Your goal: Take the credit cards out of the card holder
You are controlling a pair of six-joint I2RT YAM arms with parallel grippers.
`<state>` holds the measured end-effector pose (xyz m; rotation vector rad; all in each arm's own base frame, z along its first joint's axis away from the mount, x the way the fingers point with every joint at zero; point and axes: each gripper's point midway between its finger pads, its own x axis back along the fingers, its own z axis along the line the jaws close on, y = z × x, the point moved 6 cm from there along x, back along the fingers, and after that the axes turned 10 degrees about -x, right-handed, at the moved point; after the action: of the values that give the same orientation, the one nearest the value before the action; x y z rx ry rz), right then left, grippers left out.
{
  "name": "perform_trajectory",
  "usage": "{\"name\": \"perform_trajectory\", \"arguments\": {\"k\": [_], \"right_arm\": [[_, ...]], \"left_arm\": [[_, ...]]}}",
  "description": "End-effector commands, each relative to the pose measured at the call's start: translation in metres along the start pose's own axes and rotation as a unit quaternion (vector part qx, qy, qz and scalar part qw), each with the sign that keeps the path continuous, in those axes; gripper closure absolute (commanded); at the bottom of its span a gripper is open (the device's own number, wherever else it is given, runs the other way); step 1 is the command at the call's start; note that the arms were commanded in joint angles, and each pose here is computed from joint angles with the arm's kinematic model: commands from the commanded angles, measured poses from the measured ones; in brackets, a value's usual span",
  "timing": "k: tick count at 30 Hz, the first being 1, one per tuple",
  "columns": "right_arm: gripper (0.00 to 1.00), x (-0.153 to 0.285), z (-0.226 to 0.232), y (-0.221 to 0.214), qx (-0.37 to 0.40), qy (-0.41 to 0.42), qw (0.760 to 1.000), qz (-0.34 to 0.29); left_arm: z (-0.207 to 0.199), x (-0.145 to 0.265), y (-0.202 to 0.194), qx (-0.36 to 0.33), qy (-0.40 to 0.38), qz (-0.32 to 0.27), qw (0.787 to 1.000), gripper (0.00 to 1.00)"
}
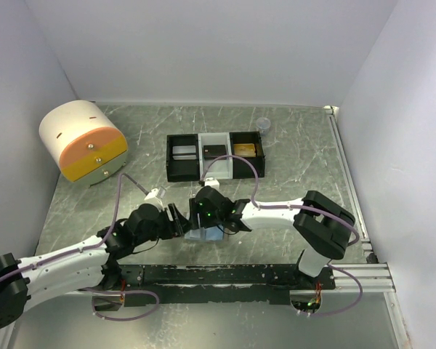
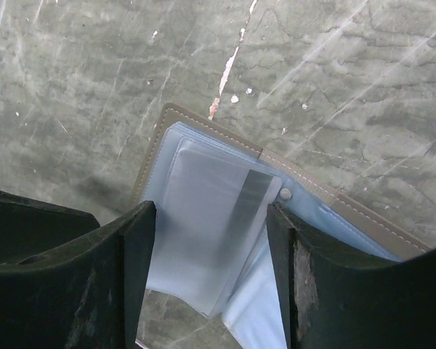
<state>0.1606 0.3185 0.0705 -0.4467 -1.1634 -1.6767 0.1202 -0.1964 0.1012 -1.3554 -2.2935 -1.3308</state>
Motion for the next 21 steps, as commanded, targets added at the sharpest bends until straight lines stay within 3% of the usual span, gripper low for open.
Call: {"name": "perform_trajectory", "arguments": {"k": [1,21], "right_arm": [[0.38,-0.0025,-0.0088,-0.0247,-0.023,0.008,0.998,0.054],[0.38,0.0036,-0.0116,-0.019,-0.056,0.056,0.996,0.052]], "left_arm": [[-0.0218,-0.0021,0.0002,-0.006,-0.085,-0.001,0.996,0.29],[-0.0268,-0.0105,-0.0097,-0.025,-0.118,0.031,0.992,0.32]]}}
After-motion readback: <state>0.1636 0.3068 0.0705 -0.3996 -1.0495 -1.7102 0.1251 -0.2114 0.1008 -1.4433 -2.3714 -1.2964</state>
